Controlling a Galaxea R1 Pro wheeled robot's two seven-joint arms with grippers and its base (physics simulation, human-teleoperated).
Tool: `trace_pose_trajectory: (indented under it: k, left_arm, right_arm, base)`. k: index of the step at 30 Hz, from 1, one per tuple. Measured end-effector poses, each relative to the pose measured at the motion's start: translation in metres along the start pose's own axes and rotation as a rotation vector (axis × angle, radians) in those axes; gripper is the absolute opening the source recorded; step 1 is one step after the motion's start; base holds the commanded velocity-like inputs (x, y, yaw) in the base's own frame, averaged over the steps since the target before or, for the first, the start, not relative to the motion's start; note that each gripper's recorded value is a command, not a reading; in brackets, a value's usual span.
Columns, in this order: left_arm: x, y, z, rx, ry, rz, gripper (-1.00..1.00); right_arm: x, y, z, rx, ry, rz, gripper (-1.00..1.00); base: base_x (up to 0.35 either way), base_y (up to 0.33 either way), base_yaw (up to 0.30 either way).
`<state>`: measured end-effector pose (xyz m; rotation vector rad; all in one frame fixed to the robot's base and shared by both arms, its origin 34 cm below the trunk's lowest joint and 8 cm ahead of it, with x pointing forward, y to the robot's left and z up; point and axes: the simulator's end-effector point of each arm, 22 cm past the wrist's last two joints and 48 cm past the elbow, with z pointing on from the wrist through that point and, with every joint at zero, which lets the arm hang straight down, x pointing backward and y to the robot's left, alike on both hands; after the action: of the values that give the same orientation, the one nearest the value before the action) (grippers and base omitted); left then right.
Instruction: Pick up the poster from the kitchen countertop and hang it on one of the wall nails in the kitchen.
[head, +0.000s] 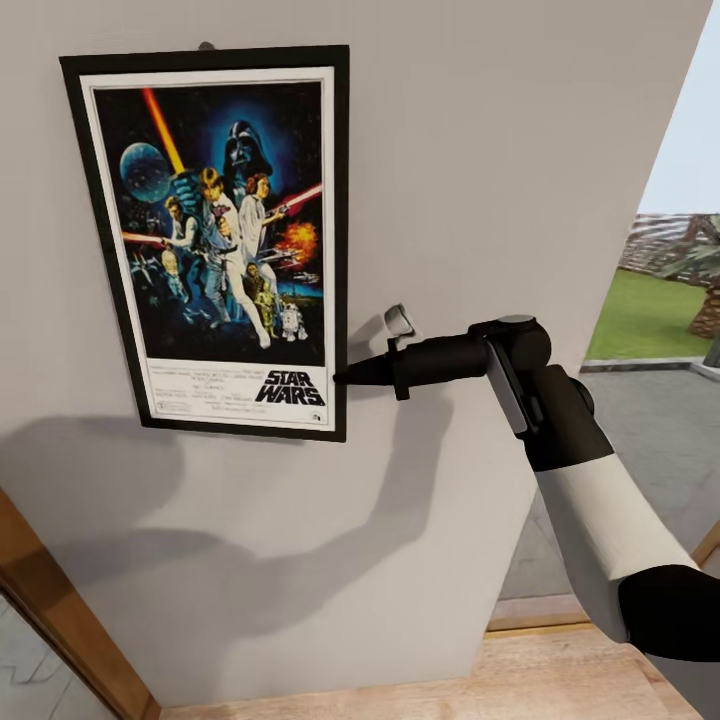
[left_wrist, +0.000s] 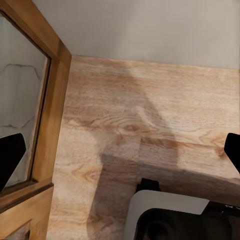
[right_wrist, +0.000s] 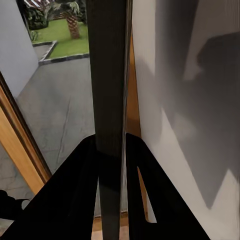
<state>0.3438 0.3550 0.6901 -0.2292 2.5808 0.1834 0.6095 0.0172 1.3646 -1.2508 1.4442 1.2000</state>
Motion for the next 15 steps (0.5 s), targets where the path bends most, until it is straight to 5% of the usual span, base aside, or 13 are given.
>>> trace_pose_trajectory:
  k: [1,2,3,4,5,6,15]
  left_arm:
    - [0.000,0.000,0.000,-0.001,0.001,0.001,1.00]
    - [0.000,0.001,0.000,-0.001,-0.001,0.001,1.00]
    - [0.000,0.001,0.001,-0.001,0.002,0.002,1.00]
    - [0.000,0.001,0.000,-0.001,0.000,0.001,1.00]
    - [0.000,0.002,0.000,-0.001,-0.002,0.002,1.00]
    - [0.000,0.002,0.001,-0.002,0.001,0.002,1.00]
    - [0.000,0.002,0.000,-0.002,-0.001,0.002,1.00]
  right_arm:
    - [0.001,0.051,0.006,-0.183,0.023,-0.072,-1.00]
    - [-0.036,0.089,-0.001,-0.235,0.021,-0.260,-1.00]
    - [-0.031,0.081,0.001,-0.218,0.025,-0.253,1.00]
    - [-0.032,0.080,0.002,-0.209,0.021,-0.241,1.00]
    - [-0.010,0.011,-0.001,-0.006,-0.003,-0.047,1.00]
    - [0.001,-0.002,0.000,0.003,0.001,0.000,1.00]
    - [-0.001,0.003,0.000,-0.012,-0.004,0.014,1.00]
  base:
    - [0.140,0.000,0.000]
    - [0.108,0.000,0.000]
    - [0.086,0.000,0.000]
    - [0.055,0.000,0.000]
    - [0.044,0.000,0.000]
    - [0.028,0.000,0.000]
    - [0.007,0.000,0.000]
